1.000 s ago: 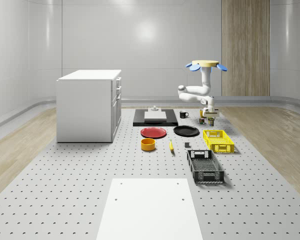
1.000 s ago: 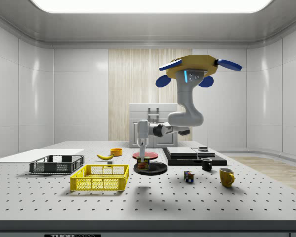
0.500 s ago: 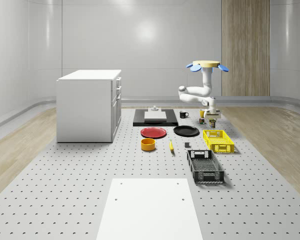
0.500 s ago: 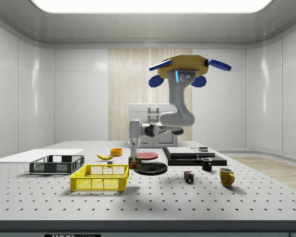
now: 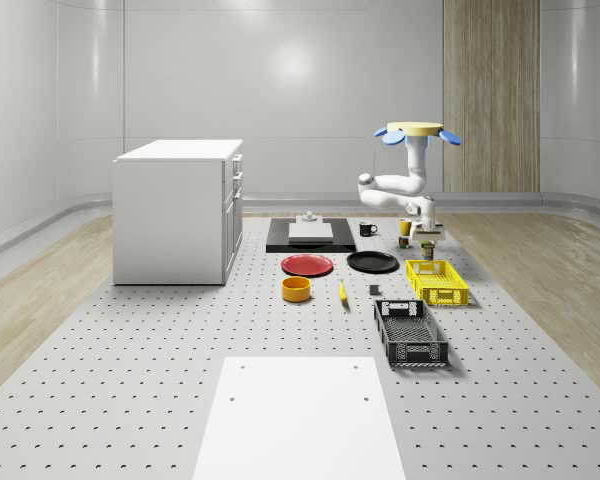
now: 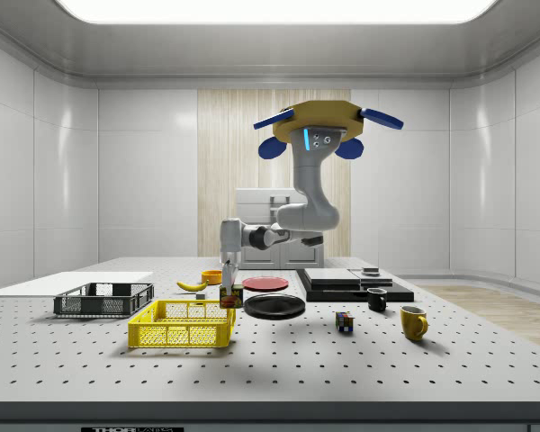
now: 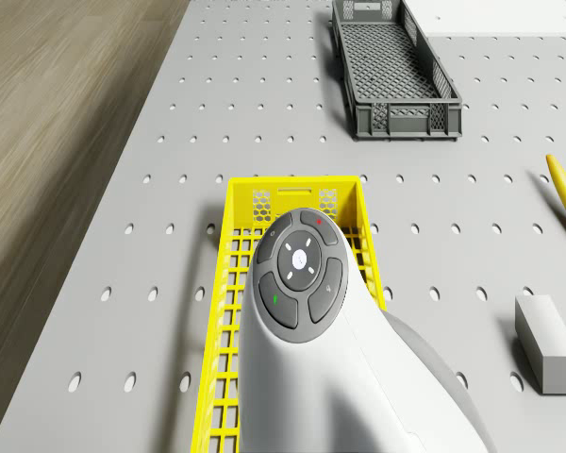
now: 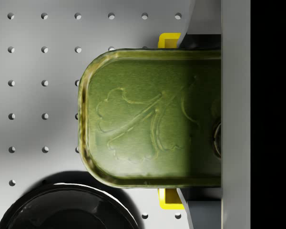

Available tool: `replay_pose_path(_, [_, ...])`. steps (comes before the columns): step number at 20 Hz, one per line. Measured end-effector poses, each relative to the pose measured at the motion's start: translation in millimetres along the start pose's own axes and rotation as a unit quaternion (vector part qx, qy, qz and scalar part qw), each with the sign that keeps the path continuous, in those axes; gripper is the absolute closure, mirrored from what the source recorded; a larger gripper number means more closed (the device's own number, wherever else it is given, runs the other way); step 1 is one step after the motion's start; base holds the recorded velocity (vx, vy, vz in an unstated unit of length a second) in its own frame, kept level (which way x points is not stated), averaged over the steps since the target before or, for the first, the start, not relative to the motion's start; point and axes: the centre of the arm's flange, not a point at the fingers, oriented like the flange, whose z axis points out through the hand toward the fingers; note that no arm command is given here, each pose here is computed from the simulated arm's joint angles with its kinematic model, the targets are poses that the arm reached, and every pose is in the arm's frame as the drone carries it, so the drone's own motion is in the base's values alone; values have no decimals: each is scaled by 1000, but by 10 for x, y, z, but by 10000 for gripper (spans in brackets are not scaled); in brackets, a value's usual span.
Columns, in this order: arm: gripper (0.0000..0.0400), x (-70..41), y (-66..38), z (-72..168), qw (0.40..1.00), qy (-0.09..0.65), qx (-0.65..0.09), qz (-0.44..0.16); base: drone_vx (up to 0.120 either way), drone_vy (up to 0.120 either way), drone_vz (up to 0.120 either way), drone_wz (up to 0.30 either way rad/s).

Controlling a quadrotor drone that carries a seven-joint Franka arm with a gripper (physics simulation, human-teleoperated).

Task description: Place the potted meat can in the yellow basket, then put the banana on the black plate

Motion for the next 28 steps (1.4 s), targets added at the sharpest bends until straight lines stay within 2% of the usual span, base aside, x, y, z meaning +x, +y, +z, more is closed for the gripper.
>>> replay_pose_path(4, [110, 0, 0, 0, 1000, 0, 0, 0, 120, -10, 0, 0])
replay_pose_path(7, [110, 0, 0, 0, 1000, 0, 0, 0, 120, -120, 0, 0])
replay_pose_path(10, [110, 0, 0, 0, 1000, 0, 0, 0, 120, 0, 0, 0])
replay_pose_path(14, [110, 0, 0, 0, 1000, 0, 0, 0, 120, 90, 0, 0])
replay_pose_path(20, [110, 0, 0, 0, 1000, 0, 0, 0, 120, 0, 0, 0])
replay_pose_path(28, [111, 1, 0, 236, 1000, 0, 0, 0, 0, 0, 0, 0])
